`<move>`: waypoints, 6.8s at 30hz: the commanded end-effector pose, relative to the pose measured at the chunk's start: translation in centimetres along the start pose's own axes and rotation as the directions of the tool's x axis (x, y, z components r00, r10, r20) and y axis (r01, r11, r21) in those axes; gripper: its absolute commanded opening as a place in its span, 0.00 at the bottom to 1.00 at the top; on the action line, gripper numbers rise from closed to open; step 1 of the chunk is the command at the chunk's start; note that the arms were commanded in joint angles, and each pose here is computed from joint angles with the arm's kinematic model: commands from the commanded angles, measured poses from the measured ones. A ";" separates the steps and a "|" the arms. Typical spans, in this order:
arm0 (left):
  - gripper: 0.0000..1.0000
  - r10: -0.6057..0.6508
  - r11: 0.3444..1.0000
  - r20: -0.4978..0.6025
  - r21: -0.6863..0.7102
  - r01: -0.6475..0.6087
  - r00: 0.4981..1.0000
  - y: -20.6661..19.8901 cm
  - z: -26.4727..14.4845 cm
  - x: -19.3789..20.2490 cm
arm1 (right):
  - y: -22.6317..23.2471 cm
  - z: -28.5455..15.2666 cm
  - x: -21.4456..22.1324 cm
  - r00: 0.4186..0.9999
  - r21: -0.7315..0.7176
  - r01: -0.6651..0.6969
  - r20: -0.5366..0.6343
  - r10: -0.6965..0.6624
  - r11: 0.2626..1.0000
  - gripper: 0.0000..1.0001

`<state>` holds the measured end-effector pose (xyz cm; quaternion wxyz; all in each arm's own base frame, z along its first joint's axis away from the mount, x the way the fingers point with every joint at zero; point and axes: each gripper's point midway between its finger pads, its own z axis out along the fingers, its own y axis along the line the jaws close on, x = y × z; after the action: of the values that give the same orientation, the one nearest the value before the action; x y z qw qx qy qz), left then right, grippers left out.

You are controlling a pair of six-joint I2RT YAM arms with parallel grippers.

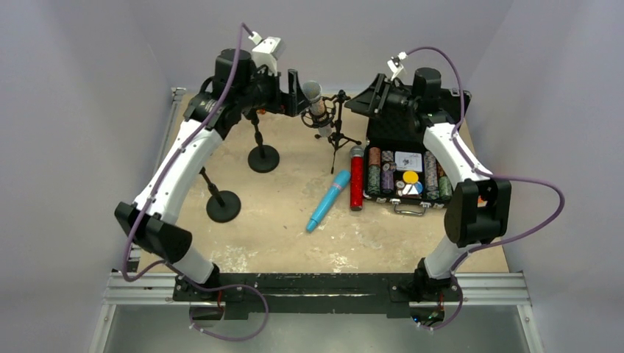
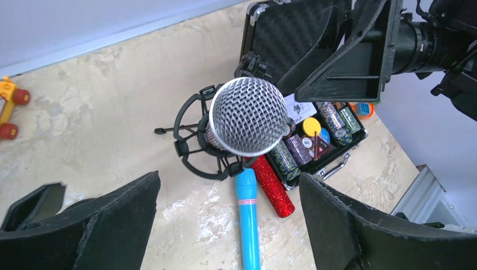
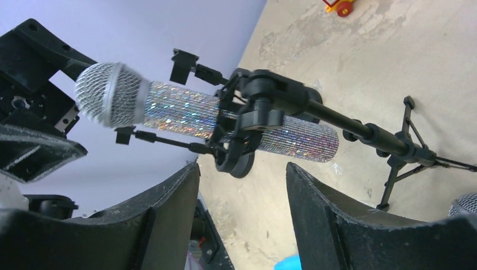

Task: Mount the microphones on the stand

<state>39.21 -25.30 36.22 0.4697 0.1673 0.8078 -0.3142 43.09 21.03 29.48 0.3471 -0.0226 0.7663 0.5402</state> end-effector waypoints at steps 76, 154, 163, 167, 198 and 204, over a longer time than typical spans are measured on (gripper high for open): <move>0.92 0.395 0.875 -0.175 -0.227 -0.427 0.902 5.5 -9.9 -0.4 | 3.4 -16.2 14.5 0.586 -0.119 0.808 0.058 -0.809 0.577 0.86; 0.00 0.606 0.784 -0.214 0.324 -0.529 0.766 -1.5 -9.6 11.2 | 3.2 -16.4 14.7 0.575 -0.126 0.815 0.054 -0.816 0.566 0.87; 0.00 0.593 0.792 -0.247 0.354 -0.498 0.767 -2.7 -9.6 13.8 | 3.2 -16.5 14.8 0.572 -0.125 0.817 0.055 -0.818 0.563 0.87; 0.00 0.564 0.812 -0.267 0.351 -0.466 0.782 -3.0 -9.3 14.3 | 3.3 -16.5 14.8 0.571 -0.128 0.818 0.057 -0.819 0.561 0.87; 0.98 0.125 0.980 0.078 0.148 -0.135 0.989 -8.2 -17.0 5.4 | 3.1 -16.5 14.8 0.564 -0.127 0.823 0.060 -0.824 0.554 0.87; 0.94 0.175 0.965 -0.037 0.207 -0.164 0.984 -10.9 -15.0 8.2 | 2.7 -16.5 14.6 0.574 -0.116 0.816 0.059 -0.817 0.566 0.87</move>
<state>20.53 -20.80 39.50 0.4985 0.2697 0.7553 -0.3291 22.45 13.28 25.79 0.5432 -0.3868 0.6449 0.3734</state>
